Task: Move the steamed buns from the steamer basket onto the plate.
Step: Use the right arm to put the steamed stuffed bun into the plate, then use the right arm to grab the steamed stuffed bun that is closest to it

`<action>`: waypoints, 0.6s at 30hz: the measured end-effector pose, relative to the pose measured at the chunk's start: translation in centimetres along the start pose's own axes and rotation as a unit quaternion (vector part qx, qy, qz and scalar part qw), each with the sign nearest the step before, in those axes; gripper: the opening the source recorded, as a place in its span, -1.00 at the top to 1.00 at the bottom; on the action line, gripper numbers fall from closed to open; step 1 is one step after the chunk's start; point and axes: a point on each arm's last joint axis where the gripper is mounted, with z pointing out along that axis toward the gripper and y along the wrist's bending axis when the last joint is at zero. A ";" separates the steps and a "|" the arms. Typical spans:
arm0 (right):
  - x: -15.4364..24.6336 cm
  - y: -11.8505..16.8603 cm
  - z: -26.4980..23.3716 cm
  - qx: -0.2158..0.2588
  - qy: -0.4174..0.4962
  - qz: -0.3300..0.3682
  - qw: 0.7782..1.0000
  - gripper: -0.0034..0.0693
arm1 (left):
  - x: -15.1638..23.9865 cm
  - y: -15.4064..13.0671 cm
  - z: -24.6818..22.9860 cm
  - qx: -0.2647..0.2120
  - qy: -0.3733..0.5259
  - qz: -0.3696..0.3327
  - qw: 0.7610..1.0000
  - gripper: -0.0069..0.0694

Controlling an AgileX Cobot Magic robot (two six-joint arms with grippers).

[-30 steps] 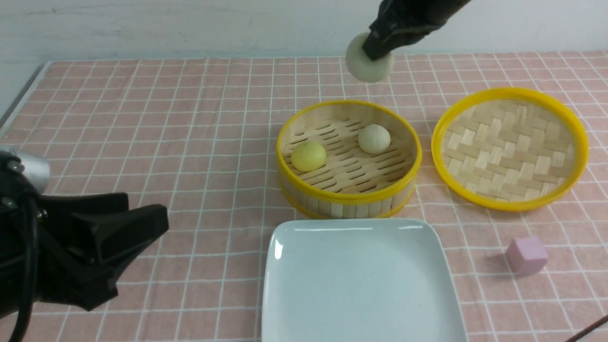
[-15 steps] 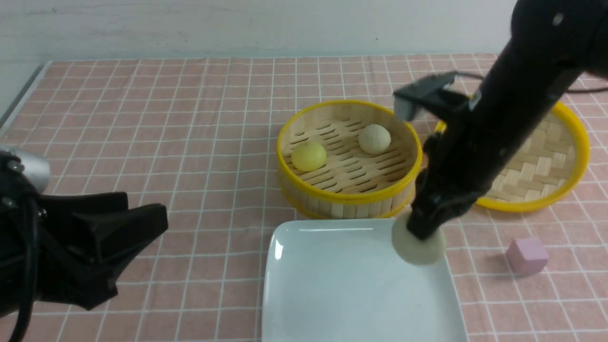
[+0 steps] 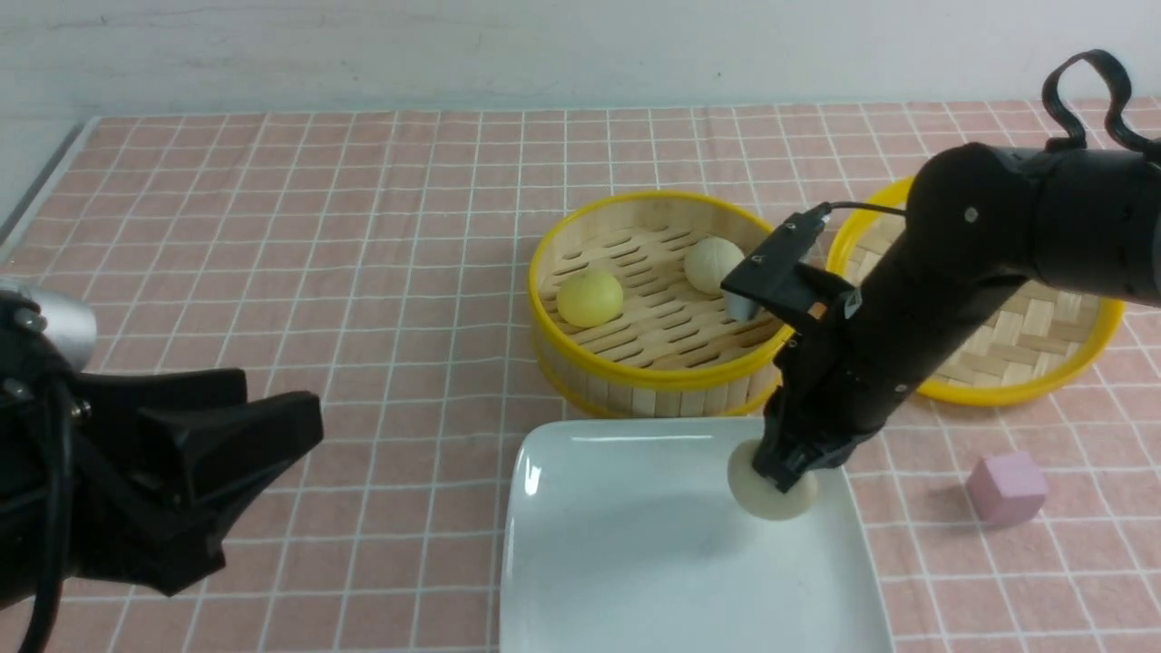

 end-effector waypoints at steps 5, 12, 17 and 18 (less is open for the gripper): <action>0.0 0.0 0.0 0.001 0.001 0.003 1.000 0.46 | 0.0 0.0 0.0 0.000 0.000 0.000 1.000 -0.33; -0.1 0.0 -0.1 0.002 -0.001 0.002 1.000 -0.45 | 0.0 0.0 0.0 0.000 0.000 0.000 1.000 -0.33; -2.7 -0.4 -2.4 0.025 -0.056 -0.005 0.998 -0.62 | 0.0 0.0 0.0 0.000 0.000 0.000 1.000 -0.33; -3.4 -0.4 -3.2 0.030 -0.073 -0.003 0.997 -0.61 | 0.0 0.0 0.0 0.000 0.000 0.000 1.000 -0.33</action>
